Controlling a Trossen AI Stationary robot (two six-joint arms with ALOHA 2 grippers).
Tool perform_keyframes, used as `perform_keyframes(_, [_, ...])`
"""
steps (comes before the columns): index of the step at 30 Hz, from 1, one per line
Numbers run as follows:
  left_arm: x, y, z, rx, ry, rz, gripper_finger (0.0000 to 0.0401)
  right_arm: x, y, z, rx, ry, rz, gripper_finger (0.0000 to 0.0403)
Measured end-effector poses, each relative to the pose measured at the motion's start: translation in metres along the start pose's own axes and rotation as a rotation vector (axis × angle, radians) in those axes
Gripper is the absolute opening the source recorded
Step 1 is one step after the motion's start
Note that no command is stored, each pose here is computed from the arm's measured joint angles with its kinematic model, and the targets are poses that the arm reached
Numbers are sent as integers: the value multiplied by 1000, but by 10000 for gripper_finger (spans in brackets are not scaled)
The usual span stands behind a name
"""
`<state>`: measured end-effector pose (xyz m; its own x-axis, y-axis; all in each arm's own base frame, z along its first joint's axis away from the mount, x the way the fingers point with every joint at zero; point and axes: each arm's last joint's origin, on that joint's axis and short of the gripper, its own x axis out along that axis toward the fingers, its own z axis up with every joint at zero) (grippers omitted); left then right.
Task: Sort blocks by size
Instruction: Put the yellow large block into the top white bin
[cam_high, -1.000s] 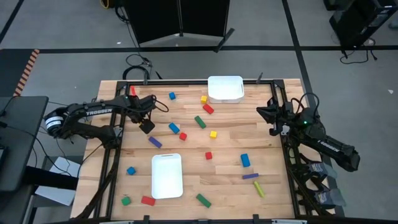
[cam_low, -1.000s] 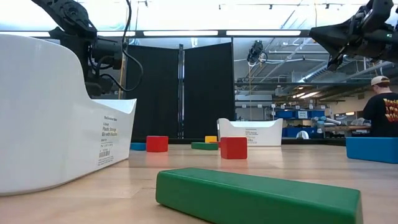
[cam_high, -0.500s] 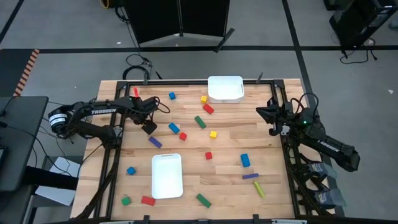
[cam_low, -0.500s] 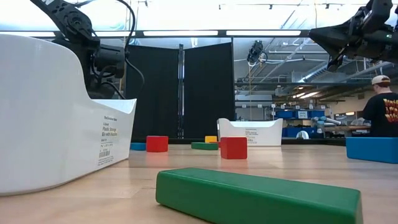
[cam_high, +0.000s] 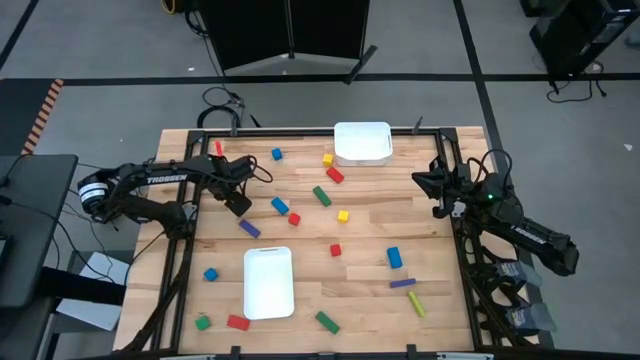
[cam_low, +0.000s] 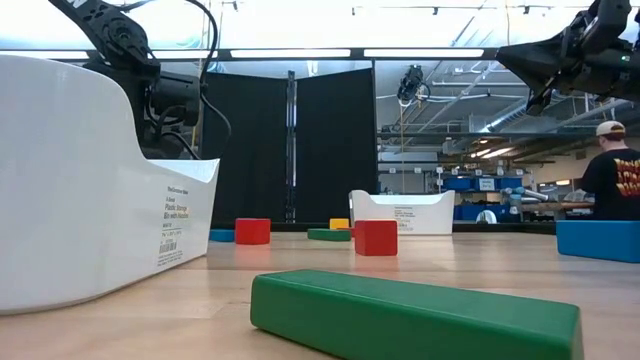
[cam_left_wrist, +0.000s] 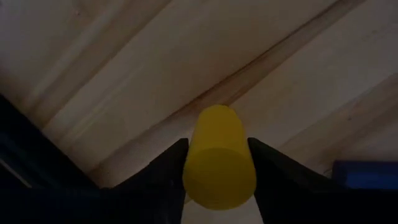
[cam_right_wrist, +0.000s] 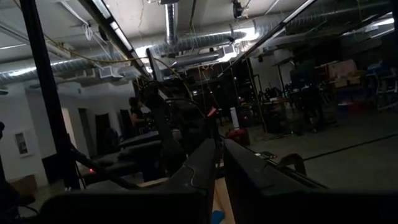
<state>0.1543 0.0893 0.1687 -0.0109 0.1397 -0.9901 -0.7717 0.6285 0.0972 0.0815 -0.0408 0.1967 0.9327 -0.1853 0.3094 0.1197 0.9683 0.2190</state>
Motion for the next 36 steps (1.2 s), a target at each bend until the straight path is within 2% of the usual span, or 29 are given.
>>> perform_keyframes(2, [0, 0, 0, 1, 2, -1, 137, 0, 0, 0, 0, 0, 0, 45])
perform_keyframes(8, [-3, -2, 0, 21, 2, -1, 135, 0, 0, 0, 0, 0, 0, 45])
perform_keyframes(14, [-31, -17, 16, 84, -107, -50, 135, 0, 0, 0, -2, 0, 0, 45])
perform_keyframes(20, [-79, -46, 29, 222, -278, -138, 135, 0, 0, 0, -17, 2, -1, 45])
perform_keyframes(24, [-109, -70, 26, 351, -393, -213, 135, 0, 0, 0, -17, 4, -1, 45])
perform_keyframes(27, [-125, -89, 26, 396, -512, -298, 135, 0, 0, 0, -16, 4, -1, 45])
perform_keyframes(31, [-130, -111, 28, 426, -613, -398, 135, 0, -1, -1, 39, 14, -5, 45])
perform_keyframes(36, [-116, -133, 36, 448, -625, -418, 135, 0, -2, -6, 69, 59, -23, 43])
